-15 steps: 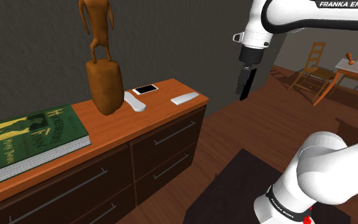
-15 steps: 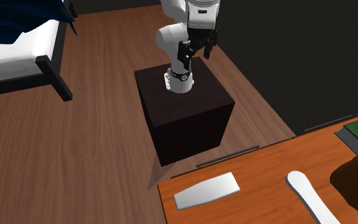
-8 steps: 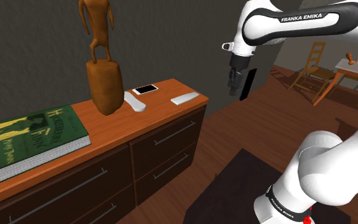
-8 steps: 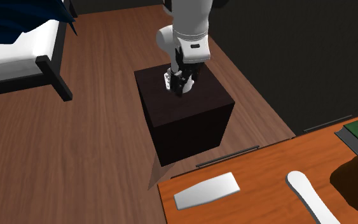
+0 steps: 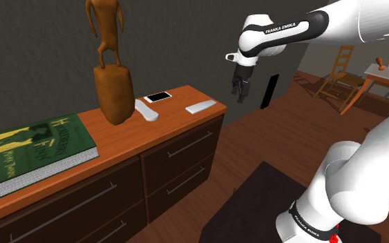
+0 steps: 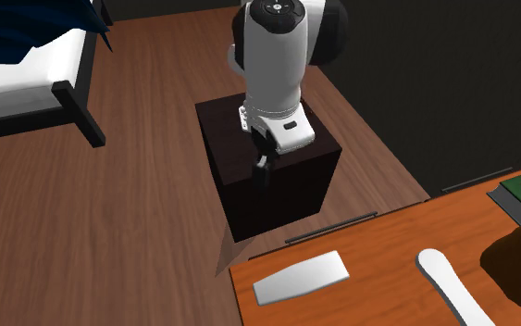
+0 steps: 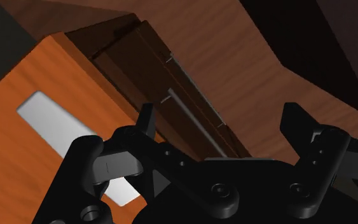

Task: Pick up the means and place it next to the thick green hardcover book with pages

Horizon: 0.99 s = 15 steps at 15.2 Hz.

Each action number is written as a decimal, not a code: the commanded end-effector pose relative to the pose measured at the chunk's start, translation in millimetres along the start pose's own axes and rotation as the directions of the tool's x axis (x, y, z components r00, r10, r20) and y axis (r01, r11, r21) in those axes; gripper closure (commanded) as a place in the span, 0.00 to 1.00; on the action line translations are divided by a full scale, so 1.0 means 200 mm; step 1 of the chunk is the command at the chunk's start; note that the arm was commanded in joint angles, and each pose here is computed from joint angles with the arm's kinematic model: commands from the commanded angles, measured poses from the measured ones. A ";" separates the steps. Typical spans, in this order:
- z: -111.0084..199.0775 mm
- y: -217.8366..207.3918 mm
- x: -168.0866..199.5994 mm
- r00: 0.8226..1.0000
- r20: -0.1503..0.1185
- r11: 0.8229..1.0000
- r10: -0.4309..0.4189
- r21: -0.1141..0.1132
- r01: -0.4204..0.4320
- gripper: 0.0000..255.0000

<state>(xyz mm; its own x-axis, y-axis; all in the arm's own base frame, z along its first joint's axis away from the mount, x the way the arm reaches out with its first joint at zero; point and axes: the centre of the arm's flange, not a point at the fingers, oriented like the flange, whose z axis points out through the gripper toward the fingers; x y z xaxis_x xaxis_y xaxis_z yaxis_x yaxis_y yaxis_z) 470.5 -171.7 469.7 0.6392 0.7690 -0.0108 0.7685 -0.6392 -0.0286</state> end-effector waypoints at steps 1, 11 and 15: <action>0.05 0.11 0.03 0.997 0.000 0.997 -0.079 -0.004 0.079 0.00; 0.33 0.59 0.36 0.904 -0.001 0.904 -0.428 -0.015 0.428 0.00; 0.44 0.75 0.54 0.832 0.000 0.832 -0.555 -0.020 0.555 0.00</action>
<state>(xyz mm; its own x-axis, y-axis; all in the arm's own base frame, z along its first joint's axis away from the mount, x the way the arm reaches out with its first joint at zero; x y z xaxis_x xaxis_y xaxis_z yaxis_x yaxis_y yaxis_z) 638.3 -184.3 387.2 0.1452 0.9894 0.0041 0.9893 -0.1452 -0.0117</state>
